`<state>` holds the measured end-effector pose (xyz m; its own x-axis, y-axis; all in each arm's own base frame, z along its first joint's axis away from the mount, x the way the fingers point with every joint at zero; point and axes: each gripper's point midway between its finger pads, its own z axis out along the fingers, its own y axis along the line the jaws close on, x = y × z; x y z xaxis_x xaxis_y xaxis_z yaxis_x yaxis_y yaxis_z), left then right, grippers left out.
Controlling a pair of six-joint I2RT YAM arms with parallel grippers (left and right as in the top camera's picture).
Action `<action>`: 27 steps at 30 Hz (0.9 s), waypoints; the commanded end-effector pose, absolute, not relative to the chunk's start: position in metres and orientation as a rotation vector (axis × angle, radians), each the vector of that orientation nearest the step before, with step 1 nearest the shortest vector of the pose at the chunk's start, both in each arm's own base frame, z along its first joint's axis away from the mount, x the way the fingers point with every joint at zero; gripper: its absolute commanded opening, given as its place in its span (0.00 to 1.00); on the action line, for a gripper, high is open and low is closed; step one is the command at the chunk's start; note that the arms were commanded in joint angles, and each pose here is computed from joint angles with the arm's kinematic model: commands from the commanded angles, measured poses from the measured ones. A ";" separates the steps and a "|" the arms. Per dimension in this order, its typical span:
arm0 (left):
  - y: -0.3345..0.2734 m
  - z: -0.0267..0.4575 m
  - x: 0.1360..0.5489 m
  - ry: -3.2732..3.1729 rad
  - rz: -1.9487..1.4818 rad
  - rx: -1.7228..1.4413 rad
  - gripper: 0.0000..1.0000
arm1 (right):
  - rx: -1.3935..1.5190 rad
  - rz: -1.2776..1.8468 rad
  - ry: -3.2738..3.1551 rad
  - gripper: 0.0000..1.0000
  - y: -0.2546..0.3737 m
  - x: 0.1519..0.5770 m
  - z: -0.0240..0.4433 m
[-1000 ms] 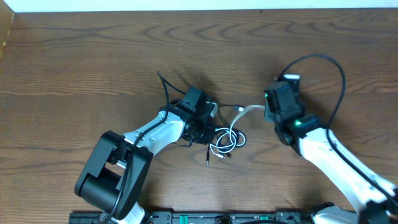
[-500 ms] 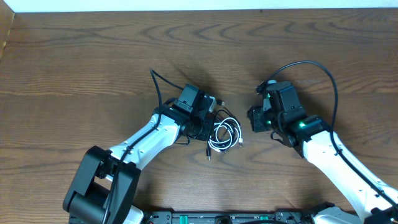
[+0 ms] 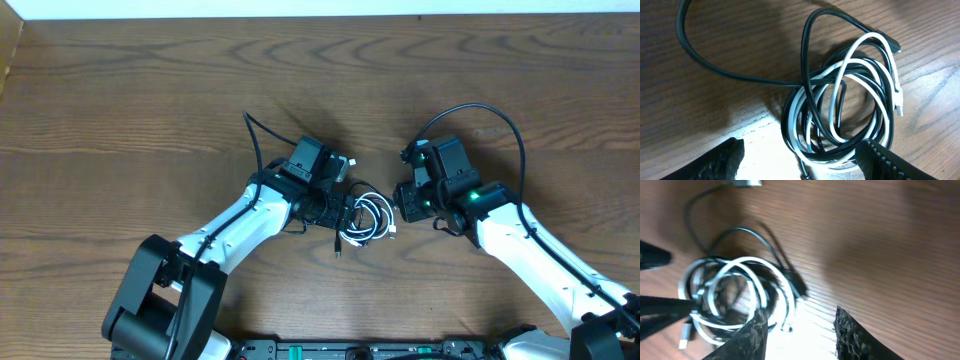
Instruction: Untangle cables
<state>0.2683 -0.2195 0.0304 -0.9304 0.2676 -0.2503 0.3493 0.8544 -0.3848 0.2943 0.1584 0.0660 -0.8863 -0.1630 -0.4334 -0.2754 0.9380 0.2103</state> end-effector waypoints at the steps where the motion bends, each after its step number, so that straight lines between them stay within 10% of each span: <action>1: -0.220 0.028 0.264 2.845 -0.625 0.496 0.75 | -0.308 0.231 2.684 0.40 0.142 0.296 0.059; 12: -0.237 -0.011 0.260 2.855 -0.546 0.585 0.68 | -0.304 0.205 2.693 0.40 0.138 0.295 0.058; 18: -0.241 -0.011 0.265 2.835 -0.556 0.587 0.11 | -0.305 0.211 2.694 0.41 0.139 0.294 0.058; 27: -0.248 0.035 0.287 2.749 -0.651 0.399 0.07 | -0.345 0.361 2.710 0.42 0.157 0.286 0.059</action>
<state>0.2720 -0.2483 0.0094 -0.9104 0.2912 -0.2938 0.3879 0.8477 -0.3619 0.2935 0.1469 0.0619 -0.8911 -0.1671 -0.4220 -0.2519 0.9555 0.1534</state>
